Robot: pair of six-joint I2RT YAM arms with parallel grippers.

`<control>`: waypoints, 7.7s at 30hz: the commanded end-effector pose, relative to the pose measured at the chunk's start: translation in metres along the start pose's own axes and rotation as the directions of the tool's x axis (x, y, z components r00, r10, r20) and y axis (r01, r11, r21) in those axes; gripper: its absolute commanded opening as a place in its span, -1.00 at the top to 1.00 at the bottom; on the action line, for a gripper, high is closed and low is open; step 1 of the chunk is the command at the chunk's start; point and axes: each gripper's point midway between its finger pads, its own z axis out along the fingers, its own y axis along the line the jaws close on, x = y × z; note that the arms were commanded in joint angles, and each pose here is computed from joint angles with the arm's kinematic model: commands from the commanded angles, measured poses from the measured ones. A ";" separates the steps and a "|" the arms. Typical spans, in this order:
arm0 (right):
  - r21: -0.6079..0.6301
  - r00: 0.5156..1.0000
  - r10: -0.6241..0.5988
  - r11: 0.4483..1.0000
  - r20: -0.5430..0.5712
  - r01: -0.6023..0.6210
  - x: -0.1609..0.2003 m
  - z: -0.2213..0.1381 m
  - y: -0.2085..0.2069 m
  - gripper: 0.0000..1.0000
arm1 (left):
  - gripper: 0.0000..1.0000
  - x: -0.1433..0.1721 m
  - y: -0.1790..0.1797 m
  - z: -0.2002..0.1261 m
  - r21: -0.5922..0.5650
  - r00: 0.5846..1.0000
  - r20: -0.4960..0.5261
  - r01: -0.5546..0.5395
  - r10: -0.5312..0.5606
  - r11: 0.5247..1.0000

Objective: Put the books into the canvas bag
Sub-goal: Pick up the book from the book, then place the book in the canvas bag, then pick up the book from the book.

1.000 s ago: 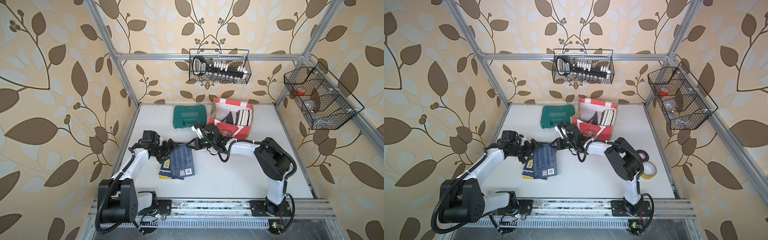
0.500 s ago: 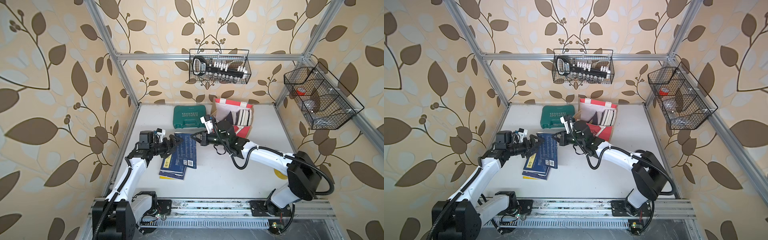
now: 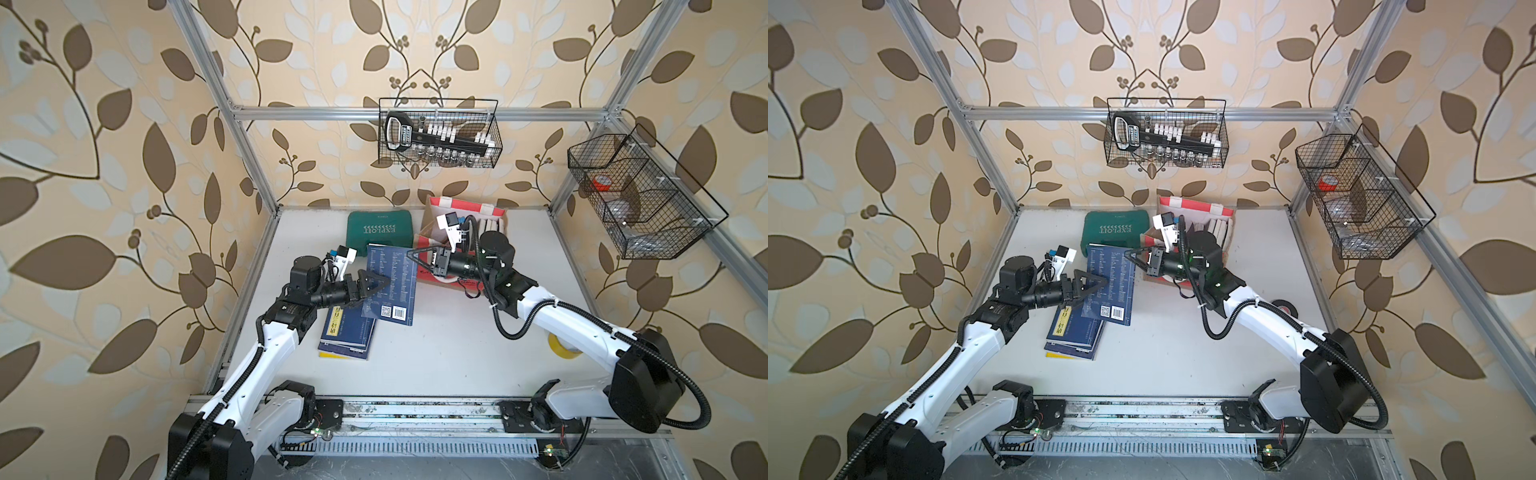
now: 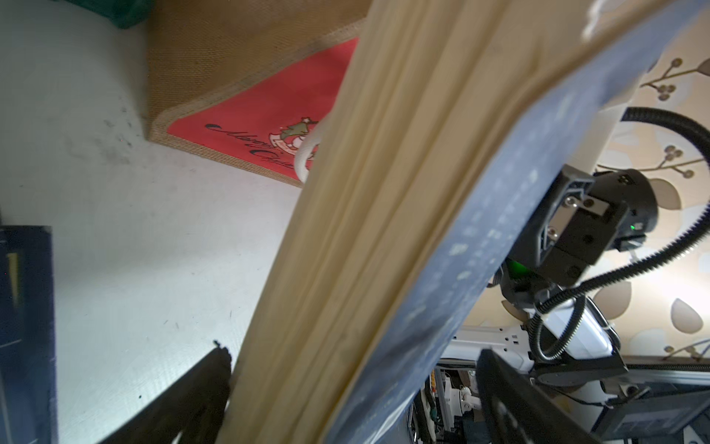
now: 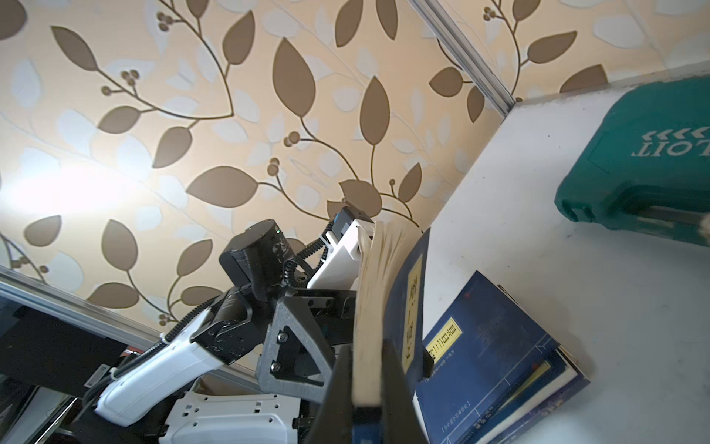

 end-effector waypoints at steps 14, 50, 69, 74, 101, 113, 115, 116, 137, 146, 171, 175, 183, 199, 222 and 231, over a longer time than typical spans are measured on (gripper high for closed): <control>-0.137 0.993 0.004 0.990 0.122 0.013 -0.043 -0.054 0.022 1.00 | -0.56 0.025 -0.076 0.012 0.218 0.973 -0.103 -0.178 0.204 0.960; -0.257 0.959 -0.160 0.961 -0.233 0.098 0.021 -0.080 0.033 0.34 | 1.00 0.053 -0.116 -0.019 0.274 0.890 -0.226 -0.331 0.395 0.903; -0.226 0.915 -0.187 0.968 -0.359 0.109 0.046 -0.069 0.039 0.91 | 0.94 0.060 -0.108 -0.023 0.248 0.877 -0.212 -0.377 0.430 0.892; -0.185 0.917 -0.217 0.969 -0.334 0.162 0.035 -0.071 0.045 1.00 | -0.44 0.055 -0.106 -0.023 0.213 0.879 -0.198 -0.393 0.433 0.895; 0.701 0.725 -0.454 0.711 0.519 -0.057 -0.173 -0.173 -0.050 1.00 | -0.98 0.015 -0.053 -0.031 -0.182 0.920 -0.085 -0.391 0.382 0.902; 0.757 0.778 -0.430 0.648 0.458 -0.087 -0.149 -0.129 -0.105 1.00 | -0.98 0.013 -0.051 -0.030 -0.188 0.924 -0.083 -0.383 0.374 0.904; 0.779 0.785 -0.434 0.620 0.441 -0.094 -0.144 -0.123 -0.115 1.00 | -0.98 0.013 -0.050 -0.030 -0.189 0.924 -0.084 -0.381 0.372 0.905; 0.794 0.788 -0.440 0.601 0.429 -0.097 -0.141 -0.121 -0.120 1.00 | -0.98 0.012 -0.050 -0.030 -0.188 0.924 -0.083 -0.382 0.373 0.905; 0.945 0.806 -0.517 0.288 0.288 -0.153 -0.107 -0.118 -0.171 0.69 | -0.98 0.010 -0.047 -0.027 -0.188 0.929 -0.089 -0.369 0.358 0.910; 0.942 0.778 -0.557 0.310 0.292 -0.132 -0.117 -0.129 -0.146 -0.12 | -0.98 0.007 -0.044 -0.027 -0.200 0.934 -0.083 -0.357 0.348 0.912; 0.376 0.863 -0.461 0.777 -0.208 0.506 0.052 0.012 -0.017 -0.97 | -0.98 -0.023 0.121 -0.056 -0.611 0.966 0.178 0.258 -0.187 0.749; 0.316 0.877 -0.397 0.824 -0.271 0.470 0.096 0.028 -0.030 -0.98 | -0.98 -0.020 0.140 -0.067 -0.639 0.944 0.236 0.328 -0.229 0.695; 0.356 0.873 -0.290 0.828 -0.393 0.434 0.161 0.043 -0.088 -0.98 | -0.98 -0.010 0.175 -0.090 -0.693 0.900 0.340 0.435 -0.272 0.575; 0.439 0.856 -0.119 0.818 -0.503 0.372 0.213 0.050 -0.148 -0.98 | -0.98 -0.008 0.202 -0.091 -0.680 0.872 0.386 0.490 -0.301 0.546; 0.409 0.872 0.003 0.884 -0.489 0.226 0.192 0.060 -0.183 -0.98 | -0.98 0.001 0.193 -0.062 -0.564 0.878 0.297 0.479 -0.376 0.673; 0.402 0.876 0.011 0.891 -0.482 0.210 0.185 0.077 -0.187 -0.98 | -0.98 0.000 0.182 -0.060 -0.529 0.889 0.294 0.457 -0.350 0.716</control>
